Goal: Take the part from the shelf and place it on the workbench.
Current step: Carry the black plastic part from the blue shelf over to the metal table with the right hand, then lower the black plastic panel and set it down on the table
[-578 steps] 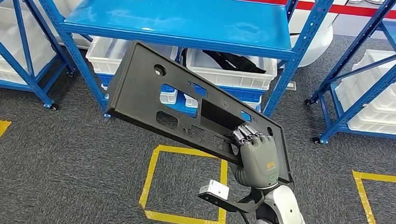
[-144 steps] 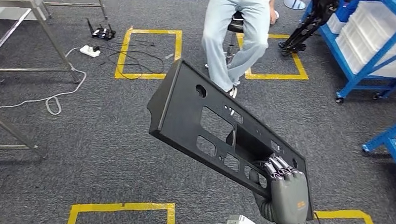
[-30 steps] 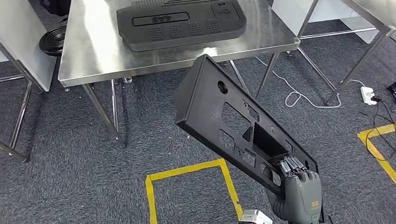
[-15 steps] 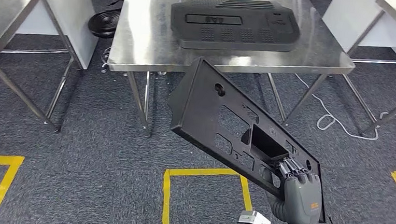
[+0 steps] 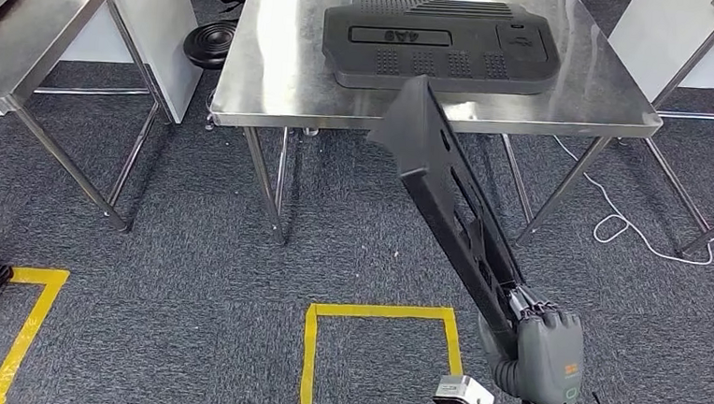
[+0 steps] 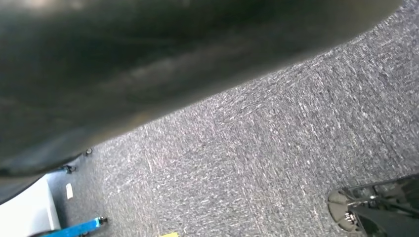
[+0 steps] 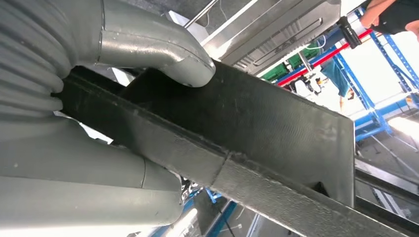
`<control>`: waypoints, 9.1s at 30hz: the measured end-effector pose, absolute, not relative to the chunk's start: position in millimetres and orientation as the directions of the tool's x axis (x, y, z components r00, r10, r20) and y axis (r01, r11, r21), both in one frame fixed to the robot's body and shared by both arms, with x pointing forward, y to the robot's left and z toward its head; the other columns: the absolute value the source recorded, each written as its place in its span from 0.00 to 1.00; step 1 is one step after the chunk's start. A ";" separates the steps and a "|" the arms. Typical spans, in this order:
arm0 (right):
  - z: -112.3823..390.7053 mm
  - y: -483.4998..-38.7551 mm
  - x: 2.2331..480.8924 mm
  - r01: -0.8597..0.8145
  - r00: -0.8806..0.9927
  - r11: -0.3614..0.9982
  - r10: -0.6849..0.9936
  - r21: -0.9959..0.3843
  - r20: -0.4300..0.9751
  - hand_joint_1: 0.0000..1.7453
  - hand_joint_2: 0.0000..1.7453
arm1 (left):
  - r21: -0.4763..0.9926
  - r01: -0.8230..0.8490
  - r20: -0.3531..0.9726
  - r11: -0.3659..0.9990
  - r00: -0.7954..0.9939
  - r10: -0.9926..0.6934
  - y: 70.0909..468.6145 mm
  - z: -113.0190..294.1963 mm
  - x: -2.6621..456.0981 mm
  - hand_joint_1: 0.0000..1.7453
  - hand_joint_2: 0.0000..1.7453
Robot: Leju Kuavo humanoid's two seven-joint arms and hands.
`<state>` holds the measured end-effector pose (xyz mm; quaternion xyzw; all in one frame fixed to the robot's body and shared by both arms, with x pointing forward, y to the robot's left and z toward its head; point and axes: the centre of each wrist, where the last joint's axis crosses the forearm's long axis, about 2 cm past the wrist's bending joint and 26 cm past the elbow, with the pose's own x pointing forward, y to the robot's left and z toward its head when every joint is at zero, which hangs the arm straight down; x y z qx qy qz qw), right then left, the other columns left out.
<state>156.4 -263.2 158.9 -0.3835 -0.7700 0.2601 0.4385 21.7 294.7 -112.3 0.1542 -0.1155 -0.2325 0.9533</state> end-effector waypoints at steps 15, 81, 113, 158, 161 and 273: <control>159.5 -262.4 157.4 0.361 -0.321 0.587 0.808 -0.724 0.495 0.94 1.00 | 0.346 0.408 0.133 0.845 0.870 -0.475 294.7 -112.3 21.7 0.00 0.00; 158.9 -261.5 161.7 0.341 -0.328 0.623 0.781 -0.704 0.532 1.00 1.00 | 0.334 0.393 0.126 0.857 0.882 -0.454 295.5 -112.5 20.1 0.00 0.00; 159.1 -263.8 164.9 0.293 -0.355 0.703 0.709 -0.648 0.609 1.00 1.00 | 0.335 0.387 0.131 0.859 0.884 -0.449 296.2 -112.5 19.2 0.00 0.00; 159.0 -267.5 164.8 0.289 -0.353 0.721 0.692 -0.630 0.630 1.00 1.00 | 0.337 0.385 0.134 0.859 0.883 -0.449 296.3 -112.4 20.8 0.00 0.00; 159.2 -267.4 165.0 0.290 -0.356 0.718 0.694 -0.632 0.626 1.00 1.00 | 0.337 0.385 0.135 0.859 0.883 -0.449 295.6 -112.4 21.0 0.00 0.00; 226.6 -419.5 254.2 0.347 -0.060 0.262 0.965 -0.901 0.257 1.00 1.00 | 0.340 0.365 0.103 0.867 0.902 -0.420 294.7 -112.5 16.4 0.00 0.00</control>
